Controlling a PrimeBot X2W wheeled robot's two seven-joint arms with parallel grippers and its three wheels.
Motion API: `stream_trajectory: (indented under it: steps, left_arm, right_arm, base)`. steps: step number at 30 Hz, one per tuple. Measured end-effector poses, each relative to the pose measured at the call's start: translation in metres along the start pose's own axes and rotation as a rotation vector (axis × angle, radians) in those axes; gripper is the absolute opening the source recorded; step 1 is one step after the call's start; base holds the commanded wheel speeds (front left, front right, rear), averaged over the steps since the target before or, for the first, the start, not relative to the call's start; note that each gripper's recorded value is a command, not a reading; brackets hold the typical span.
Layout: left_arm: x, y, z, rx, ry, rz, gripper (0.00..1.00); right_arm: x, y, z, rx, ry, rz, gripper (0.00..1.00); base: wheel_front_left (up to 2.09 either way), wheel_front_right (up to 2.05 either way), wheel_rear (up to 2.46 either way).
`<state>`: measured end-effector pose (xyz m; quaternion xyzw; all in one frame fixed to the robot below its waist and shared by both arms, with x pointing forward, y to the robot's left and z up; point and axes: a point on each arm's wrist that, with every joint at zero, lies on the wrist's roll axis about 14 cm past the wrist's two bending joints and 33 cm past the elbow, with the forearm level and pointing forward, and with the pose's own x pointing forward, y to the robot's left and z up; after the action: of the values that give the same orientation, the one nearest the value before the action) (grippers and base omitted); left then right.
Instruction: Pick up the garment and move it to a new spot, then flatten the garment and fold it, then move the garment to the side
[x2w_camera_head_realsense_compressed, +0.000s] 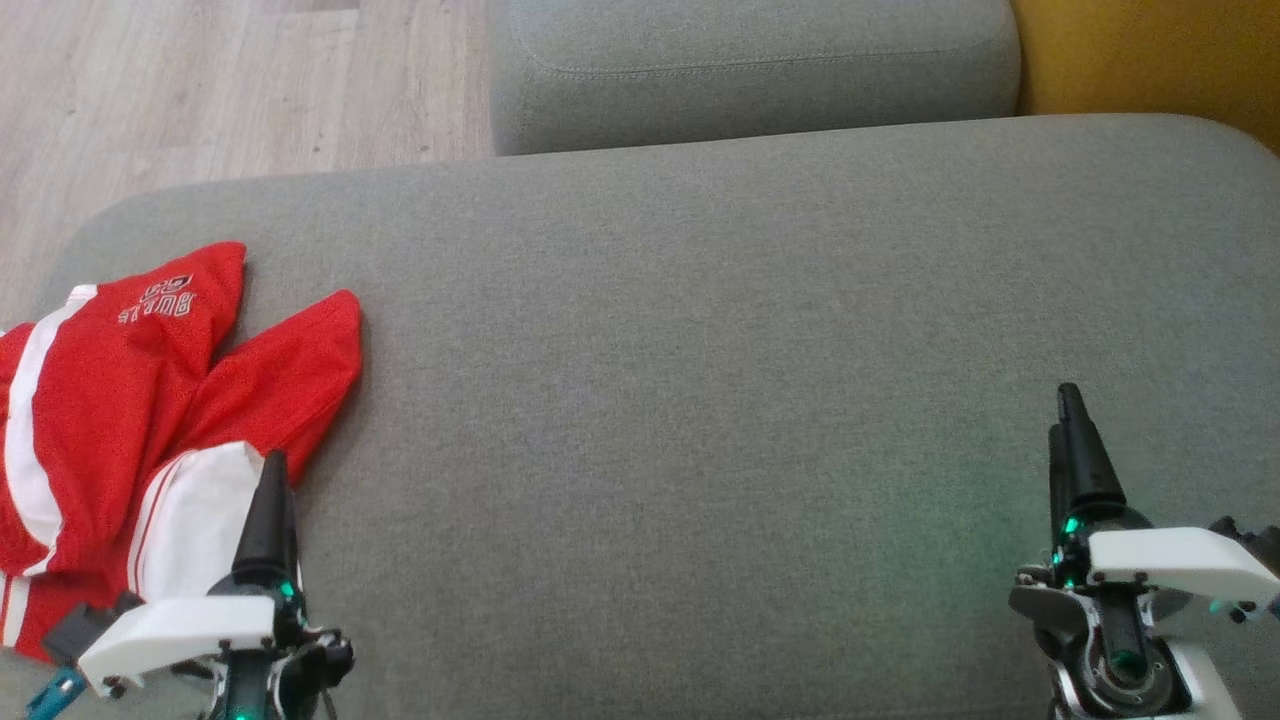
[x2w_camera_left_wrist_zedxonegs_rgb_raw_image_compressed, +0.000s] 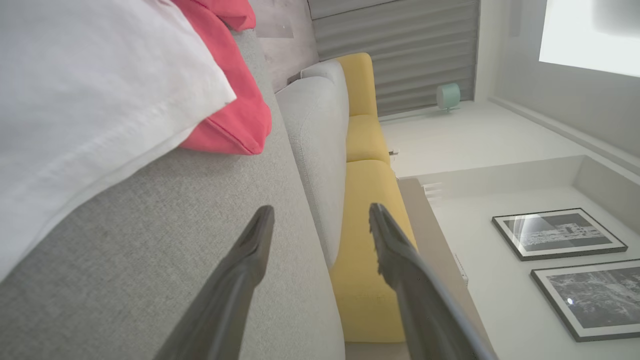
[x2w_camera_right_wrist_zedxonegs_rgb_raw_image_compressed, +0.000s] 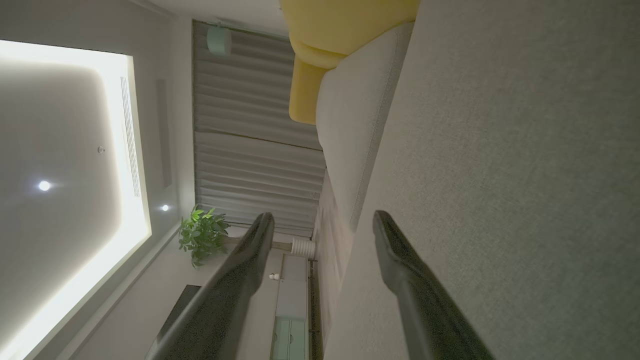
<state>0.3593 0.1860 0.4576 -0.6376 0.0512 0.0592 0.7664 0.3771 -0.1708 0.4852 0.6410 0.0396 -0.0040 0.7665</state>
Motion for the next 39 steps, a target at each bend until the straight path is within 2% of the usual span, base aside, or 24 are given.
stream_trajectory:
  steps: [18, 24, 39]
  left_arm:
    - [0.003, -0.019, -0.009, 0.378, 0.006, -0.056, 1.00]
    - [0.003, -0.023, -0.015, 0.524, 0.019, -0.072, 1.00]
    - [0.004, -0.032, -0.016, 0.746, -0.015, -0.102, 1.00]
  right_arm:
    - [0.004, 0.019, -0.016, -0.298, 0.038, 0.070, 1.00]
    - [0.003, 0.020, -0.019, -0.446, 0.045, 0.083, 1.00]
    - [0.001, 0.006, -0.013, -0.702, 0.031, 0.053, 1.00]
  base:
    - [0.00, 0.00, 0.00]
    - [0.00, 0.00, 0.00]
    - [0.00, 0.00, 0.00]
